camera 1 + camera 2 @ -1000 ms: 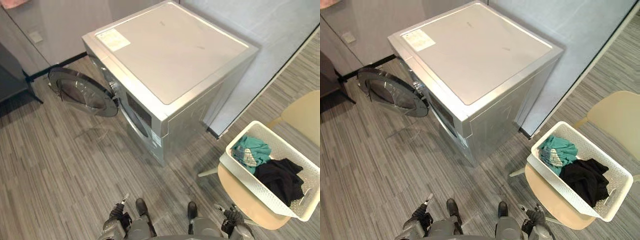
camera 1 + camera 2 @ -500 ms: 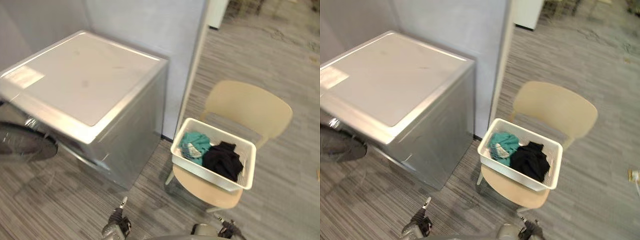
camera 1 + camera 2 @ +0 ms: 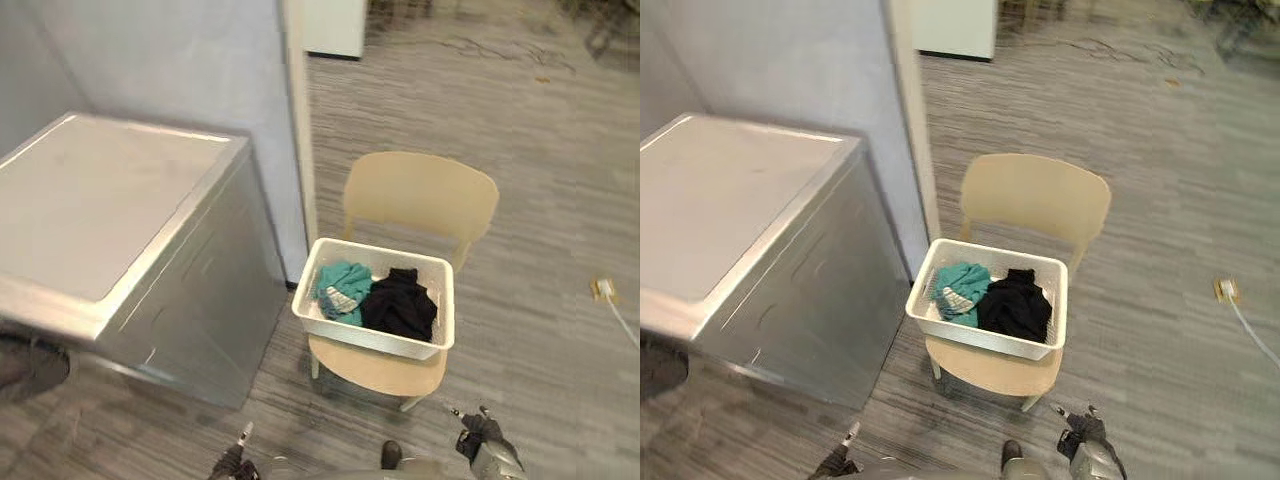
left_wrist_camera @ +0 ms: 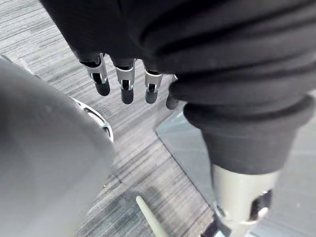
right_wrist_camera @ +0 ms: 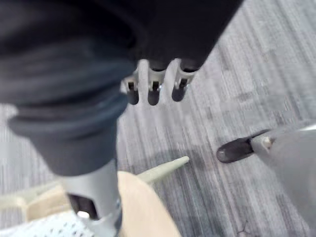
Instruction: Pick up the laundry basket with both hands and put the clothes into the washing machine.
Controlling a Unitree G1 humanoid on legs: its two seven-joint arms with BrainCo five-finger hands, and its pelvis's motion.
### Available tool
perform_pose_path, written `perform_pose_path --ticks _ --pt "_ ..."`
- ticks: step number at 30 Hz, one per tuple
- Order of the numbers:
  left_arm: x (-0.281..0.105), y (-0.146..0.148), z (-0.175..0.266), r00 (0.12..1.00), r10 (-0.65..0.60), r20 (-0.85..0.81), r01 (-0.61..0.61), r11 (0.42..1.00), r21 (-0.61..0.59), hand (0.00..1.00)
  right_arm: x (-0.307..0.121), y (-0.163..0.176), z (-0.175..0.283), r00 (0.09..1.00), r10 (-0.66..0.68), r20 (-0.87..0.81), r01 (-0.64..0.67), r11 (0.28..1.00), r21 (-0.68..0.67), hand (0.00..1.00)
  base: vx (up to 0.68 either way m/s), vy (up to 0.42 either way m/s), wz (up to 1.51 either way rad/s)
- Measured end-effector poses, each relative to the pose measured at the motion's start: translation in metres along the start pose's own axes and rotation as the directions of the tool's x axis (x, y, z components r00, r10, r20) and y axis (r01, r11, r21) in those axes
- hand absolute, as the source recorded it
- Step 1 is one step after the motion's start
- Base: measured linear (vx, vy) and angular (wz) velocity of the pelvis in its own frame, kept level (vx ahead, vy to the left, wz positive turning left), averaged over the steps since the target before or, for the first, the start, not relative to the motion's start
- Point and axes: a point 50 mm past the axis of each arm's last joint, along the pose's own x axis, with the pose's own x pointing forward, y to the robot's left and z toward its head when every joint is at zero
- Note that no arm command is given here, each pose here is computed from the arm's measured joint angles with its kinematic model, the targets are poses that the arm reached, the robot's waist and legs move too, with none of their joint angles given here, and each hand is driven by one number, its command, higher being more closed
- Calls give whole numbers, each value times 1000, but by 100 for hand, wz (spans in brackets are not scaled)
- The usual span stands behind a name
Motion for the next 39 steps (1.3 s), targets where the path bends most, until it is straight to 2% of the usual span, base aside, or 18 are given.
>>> perform_pose_path --ticks 2,5,7,11,15,19,21,23,24,26,29,31,33,36,39 --pt "0 3 -2 1000 10 -7 -10 1000 -22 0 -3 10 -8 1000 24 -15 -24 1000 8 0 120 127 -85" --pt "2 2 10 1000 9 23 -10 1000 8 0 -10 29 -25 996 73 -54 -71 997 31 0 123 95 -46" --pt "2 1 10 1000 4 25 -5 999 34 0 -12 30 -23 996 82 -34 -81 996 34 0 88 71 -33" --pt "2 -11 12 999 -34 33 30 995 98 0 -19 29 5 987 105 122 -109 993 33 0 58 14 0" --pt "1 -19 19 996 -54 68 40 982 184 0 -37 39 54 920 139 367 -152 988 7 0 16 -52 11" --pt "1 -18 20 995 -57 80 37 971 236 0 -58 54 101 799 161 580 -167 985 -44 0 -27 -55 17" --pt "2 -13 20 996 -32 84 8 963 270 0 -77 73 119 708 241 664 -238 966 -96 0 -36 -46 12" --pt "3 -6 19 997 -13 73 -9 956 294 0 -93 92 126 628 337 702 -313 935 -168 0 -24 -38 7" --pt "3 -5 19 997 -10 71 -12 955 295 0 -95 95 127 619 349 704 -322 930 -178 0 -23 -34 7" --pt "4 -2 21 997 2 71 -23 952 306 0 -107 119 131 550 458 698 -398 879 -264 0 -28 -28 9" --pt "5 -5 31 996 -6 92 -22 952 305 0 -117 146 146 463 552 694 -436 823 -364 0 -42 -6 25" --pt "5 -12 38 993 -20 117 -15 956 295 0 -125 165 164 396 592 702 -436 794 -424 0 -82 17 37" --pt "4 -21 50 987 -25 159 -19 963 268 0 -141 191 198 290 638 714 -404 758 -512 0 -95 20 38" --pt "2 -30 64 975 -31 221 -21 974 228 0 -162 209 230 195 653 732 -332 746 -578 0 -118 7 34" --pt "0 -37 76 963 -39 267 -24 973 229 0 -172 218 243 151 656 739 -281 745 -605 0 -111 -17 28"
